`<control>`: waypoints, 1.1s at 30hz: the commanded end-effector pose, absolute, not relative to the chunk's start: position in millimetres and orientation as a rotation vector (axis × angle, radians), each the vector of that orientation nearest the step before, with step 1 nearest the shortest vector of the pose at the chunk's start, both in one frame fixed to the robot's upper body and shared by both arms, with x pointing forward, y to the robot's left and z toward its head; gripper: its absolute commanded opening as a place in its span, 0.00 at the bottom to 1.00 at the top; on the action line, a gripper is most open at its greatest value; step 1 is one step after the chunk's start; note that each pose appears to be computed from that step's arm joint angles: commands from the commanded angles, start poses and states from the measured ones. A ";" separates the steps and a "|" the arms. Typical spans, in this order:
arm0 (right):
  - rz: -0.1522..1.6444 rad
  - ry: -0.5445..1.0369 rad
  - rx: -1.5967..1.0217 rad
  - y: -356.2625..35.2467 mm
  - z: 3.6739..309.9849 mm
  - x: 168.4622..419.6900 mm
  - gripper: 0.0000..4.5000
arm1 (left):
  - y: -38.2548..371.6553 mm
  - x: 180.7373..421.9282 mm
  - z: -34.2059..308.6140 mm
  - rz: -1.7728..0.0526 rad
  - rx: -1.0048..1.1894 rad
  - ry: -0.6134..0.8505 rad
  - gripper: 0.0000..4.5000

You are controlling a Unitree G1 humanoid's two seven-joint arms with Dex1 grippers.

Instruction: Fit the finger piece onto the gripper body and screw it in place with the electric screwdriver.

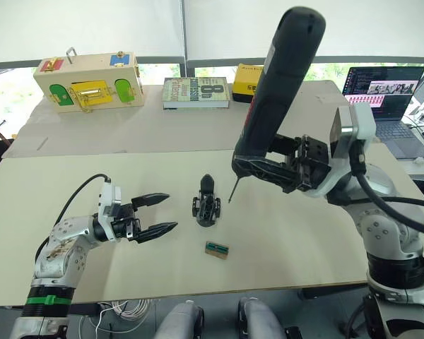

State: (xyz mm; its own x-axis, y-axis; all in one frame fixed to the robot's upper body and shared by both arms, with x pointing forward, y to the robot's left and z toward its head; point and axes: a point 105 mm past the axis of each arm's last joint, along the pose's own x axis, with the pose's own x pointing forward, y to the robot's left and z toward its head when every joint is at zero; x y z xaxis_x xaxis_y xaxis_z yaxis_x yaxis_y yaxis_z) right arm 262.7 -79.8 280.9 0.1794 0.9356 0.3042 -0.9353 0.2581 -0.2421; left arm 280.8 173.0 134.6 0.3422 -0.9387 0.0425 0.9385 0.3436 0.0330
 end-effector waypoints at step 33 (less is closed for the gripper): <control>1.455 -0.471 0.011 -26.9 285.8 271.4 0.43 | 148.9 279.2 135.6 -1.299 0.080 -0.072 1.00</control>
